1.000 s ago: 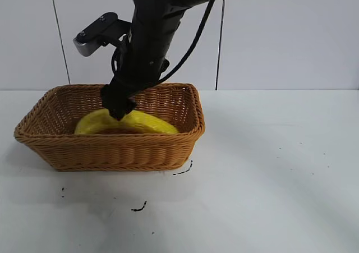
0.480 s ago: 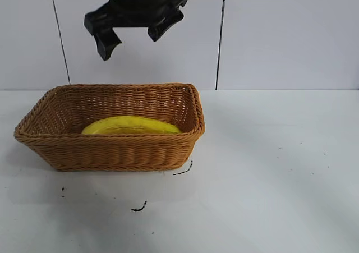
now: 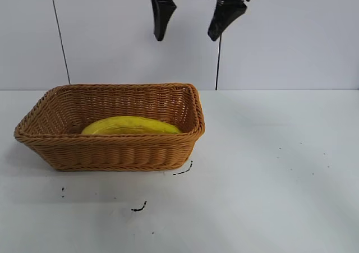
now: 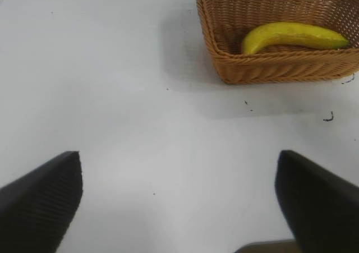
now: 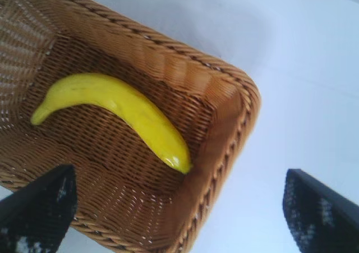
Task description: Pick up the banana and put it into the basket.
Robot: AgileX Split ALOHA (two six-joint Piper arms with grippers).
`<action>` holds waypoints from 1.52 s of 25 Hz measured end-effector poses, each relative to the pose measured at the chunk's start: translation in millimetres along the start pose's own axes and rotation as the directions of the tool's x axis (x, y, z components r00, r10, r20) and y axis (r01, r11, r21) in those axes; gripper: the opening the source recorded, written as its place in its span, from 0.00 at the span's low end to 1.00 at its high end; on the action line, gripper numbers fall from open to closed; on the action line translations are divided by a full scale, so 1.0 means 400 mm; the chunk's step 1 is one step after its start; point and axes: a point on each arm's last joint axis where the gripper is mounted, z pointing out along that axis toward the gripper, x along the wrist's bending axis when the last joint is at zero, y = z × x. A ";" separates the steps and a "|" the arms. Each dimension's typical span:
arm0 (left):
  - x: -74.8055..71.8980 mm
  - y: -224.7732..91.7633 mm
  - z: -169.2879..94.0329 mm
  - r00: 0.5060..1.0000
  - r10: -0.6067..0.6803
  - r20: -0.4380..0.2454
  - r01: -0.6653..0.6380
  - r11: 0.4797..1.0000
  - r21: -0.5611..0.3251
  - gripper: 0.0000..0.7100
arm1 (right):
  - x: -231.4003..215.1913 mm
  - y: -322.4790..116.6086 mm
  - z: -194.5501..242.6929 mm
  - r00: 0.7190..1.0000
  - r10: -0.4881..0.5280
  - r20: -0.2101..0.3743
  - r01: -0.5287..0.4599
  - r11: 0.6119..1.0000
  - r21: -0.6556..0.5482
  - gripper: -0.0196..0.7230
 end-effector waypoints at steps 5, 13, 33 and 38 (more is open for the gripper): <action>0.000 0.000 0.000 1.000 0.000 0.000 0.000 1.000 0.000 0.98 | -0.166 -0.003 -0.005 0.990 0.110 0.090 -0.110 0.994 -0.006 0.95; 0.000 0.000 0.000 1.000 0.000 0.000 0.000 1.000 0.000 0.98 | -0.308 -0.025 -0.016 0.966 0.222 0.135 -0.222 0.975 -0.015 0.95; 0.000 0.000 0.000 1.000 0.000 0.000 0.000 1.000 0.000 0.98 | -0.182 -0.521 -0.147 0.975 0.210 0.073 -0.222 0.915 0.337 0.95; 0.000 0.000 0.000 1.000 0.000 0.000 0.000 1.000 0.000 0.98 | -0.142 -0.658 -0.228 0.974 0.216 0.061 -0.225 0.932 0.284 0.95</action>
